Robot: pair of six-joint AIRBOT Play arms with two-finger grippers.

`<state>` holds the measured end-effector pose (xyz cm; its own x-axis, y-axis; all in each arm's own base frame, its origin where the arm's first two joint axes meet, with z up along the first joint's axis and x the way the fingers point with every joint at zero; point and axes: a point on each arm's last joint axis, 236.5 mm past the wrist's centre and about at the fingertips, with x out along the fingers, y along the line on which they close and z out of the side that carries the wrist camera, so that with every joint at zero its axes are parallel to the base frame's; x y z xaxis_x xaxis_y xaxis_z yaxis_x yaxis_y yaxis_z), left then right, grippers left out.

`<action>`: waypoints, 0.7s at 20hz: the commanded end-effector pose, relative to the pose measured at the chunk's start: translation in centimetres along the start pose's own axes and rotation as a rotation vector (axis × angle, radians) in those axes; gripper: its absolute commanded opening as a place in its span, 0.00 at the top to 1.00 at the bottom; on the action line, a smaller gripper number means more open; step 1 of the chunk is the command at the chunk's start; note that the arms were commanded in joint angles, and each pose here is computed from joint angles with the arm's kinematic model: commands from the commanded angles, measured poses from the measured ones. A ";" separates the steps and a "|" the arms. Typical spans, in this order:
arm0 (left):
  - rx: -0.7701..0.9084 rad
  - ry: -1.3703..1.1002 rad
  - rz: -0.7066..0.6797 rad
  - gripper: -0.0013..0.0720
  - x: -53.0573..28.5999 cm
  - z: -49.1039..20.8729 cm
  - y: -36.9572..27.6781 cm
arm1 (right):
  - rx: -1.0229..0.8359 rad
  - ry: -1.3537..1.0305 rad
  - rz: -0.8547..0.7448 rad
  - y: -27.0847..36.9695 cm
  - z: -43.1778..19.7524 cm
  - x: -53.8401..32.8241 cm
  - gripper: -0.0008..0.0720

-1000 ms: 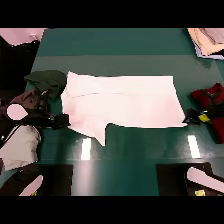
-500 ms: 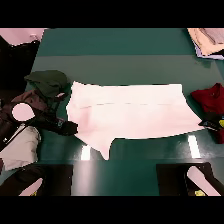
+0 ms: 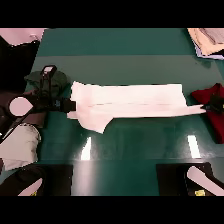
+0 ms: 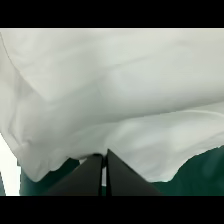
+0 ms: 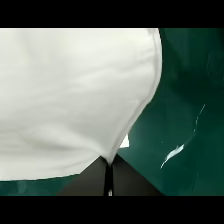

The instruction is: Fold the shirts.

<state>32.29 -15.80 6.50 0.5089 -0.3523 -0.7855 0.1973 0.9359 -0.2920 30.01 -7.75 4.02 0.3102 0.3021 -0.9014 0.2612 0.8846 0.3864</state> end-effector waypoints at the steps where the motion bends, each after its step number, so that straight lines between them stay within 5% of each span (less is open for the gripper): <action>1: -0.022 -0.119 0.032 0.95 1.5 3.3 0.9 | -0.064 0.011 0.022 1.9 3.5 1.6 0.97; 14: -0.262 -0.297 0.101 0.95 6.4 8.7 8.2 | -0.112 0.077 0.045 4.9 10.4 10.6 0.94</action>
<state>42.87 -10.57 3.99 0.7087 -0.2103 -0.6734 -0.0529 0.9360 -0.3480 43.09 -4.62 -0.09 0.2722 0.3522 -0.8954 0.1445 0.9051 0.3999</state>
